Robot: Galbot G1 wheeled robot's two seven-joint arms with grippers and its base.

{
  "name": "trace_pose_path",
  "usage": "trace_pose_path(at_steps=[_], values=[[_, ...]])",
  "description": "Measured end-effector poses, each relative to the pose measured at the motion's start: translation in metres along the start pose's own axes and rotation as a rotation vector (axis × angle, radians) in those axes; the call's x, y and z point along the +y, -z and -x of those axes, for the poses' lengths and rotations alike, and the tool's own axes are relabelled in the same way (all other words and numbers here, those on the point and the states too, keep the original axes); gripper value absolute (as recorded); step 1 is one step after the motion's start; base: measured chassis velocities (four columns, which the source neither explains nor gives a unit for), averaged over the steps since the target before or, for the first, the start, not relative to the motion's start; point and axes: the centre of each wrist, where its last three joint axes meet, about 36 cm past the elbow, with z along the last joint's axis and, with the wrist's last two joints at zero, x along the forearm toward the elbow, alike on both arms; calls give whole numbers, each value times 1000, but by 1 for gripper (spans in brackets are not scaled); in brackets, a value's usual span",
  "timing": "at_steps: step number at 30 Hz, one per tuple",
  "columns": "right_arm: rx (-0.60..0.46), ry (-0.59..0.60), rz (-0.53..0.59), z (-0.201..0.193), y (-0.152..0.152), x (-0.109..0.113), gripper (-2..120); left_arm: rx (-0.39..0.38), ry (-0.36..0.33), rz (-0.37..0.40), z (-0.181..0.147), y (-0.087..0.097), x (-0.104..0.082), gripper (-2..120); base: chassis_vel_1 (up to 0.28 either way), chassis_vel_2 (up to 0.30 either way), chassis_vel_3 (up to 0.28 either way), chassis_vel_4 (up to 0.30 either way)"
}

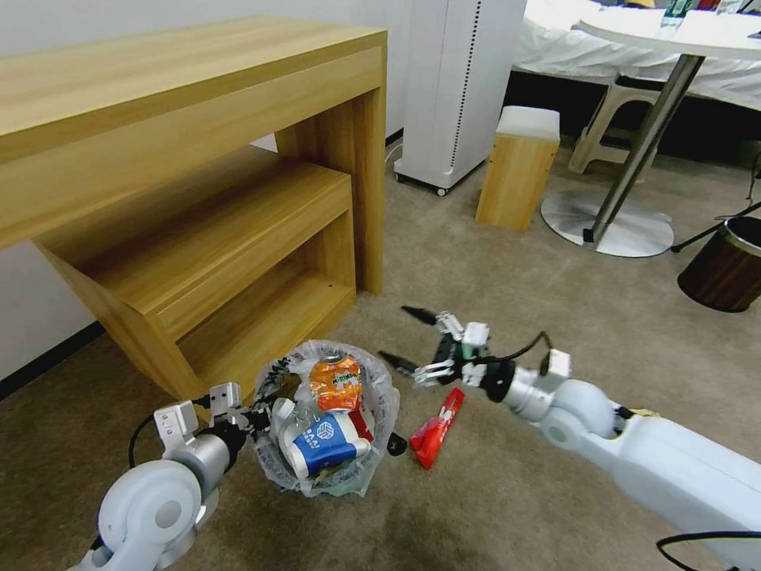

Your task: Pick up the trash bin and place the garbage on the floor into it.

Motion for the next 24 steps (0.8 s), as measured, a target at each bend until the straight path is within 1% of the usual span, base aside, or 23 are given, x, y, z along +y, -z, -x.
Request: trace_pose_path(at_steps=[2, 3, 4, 5, 6, 7, 8, 9, 10, 11, 13, 14, 15, 16, 17, 19, 21, 22, 24], values=[[48, -51, -29, -20, -5, -7, 100, -2, 1, -1, 1, 0, 1, 0, 0, 0, 0, 0], [48, -51, -29, -20, -5, -7, 100, -2, 1, -1, 1, 0, 1, 0, 0, 0, 0, 0], [112, -89, -77, -41, -13, -14, 100, -3, 3, -3, 2, 0, 1, 0, 0, 0, 0, 0], [146, -97, -111, -53, -19, -18, 100, -5, 5, -4, 2, 0, 1, 0, 0, 0, 0, 0], [177, -99, -138, -63, -24, -20, 100, -6, 5, -5, 2, -1, 1, 0, 0, 0, 0, 0], [177, -99, -138, -63, -24, -20, 100, -6, 5, -5, 2, -1, 1, 0, 0, 0, 0, 0], [236, -99, -172, -81, -32, -22, 100, -7, 5, -7, 2, -1, 1, 0, 0, 0, 0, 0], [273, -100, -188, -95, -40, -22, 100, -8, 6, -8, 2, -1, 1, 0, 0, 0, 0, 0], [298, -97, -195, -103, -46, -21, 100, -8, 5, -8, 2, -2, 1, 0, 0, 0, 0, 0], [298, -97, -195, -103, -46, -21, 100, -8, 5, -8, 2, -2, 1, 0, 0, 0, 0, 0], [376, -89, -226, -128, -68, -23, 100, -10, 3, -11, 3, -2, 1, 0, 0, 0, 0, 0], [376, -89, -226, -128, -68, -23, 100, -10, 3, -11, 3, -2, 1, 0, 0, 0, 0, 0], [398, -85, -237, -134, -74, -24, 100, -10, 3, -11, 3, -2, 1, 0, 0, 0, 0, 0], [445, -72, -266, -146, -84, -28, 100, -10, 2, -11, 3, -3, 1, 0, 0, 0, 0, 0], [476, -59, -285, -152, -88, -32, 100, -10, 3, -12, 3, -3, 1, 0, 0, 0, 0, 0], [487, -55, -295, -153, -89, -34, 100, -10, 3, -13, 3, -3, 1, 0, 0, 0, 0, 0], [529, -4, -352, -153, -93, -47, 100, -9, 5, -16, 4, -4, 1, 0, 0, 0, 0, 0], [529, -4, -352, -153, -93, -47, 100, -9, 5, -16, 4, -4, 1, 0, 0, 0, 0, 0], [571, 85, -416, -151, -93, -61, 100, -10, 9, -18, 6, -6, 2, 0, 0, 0, 0, 0]])
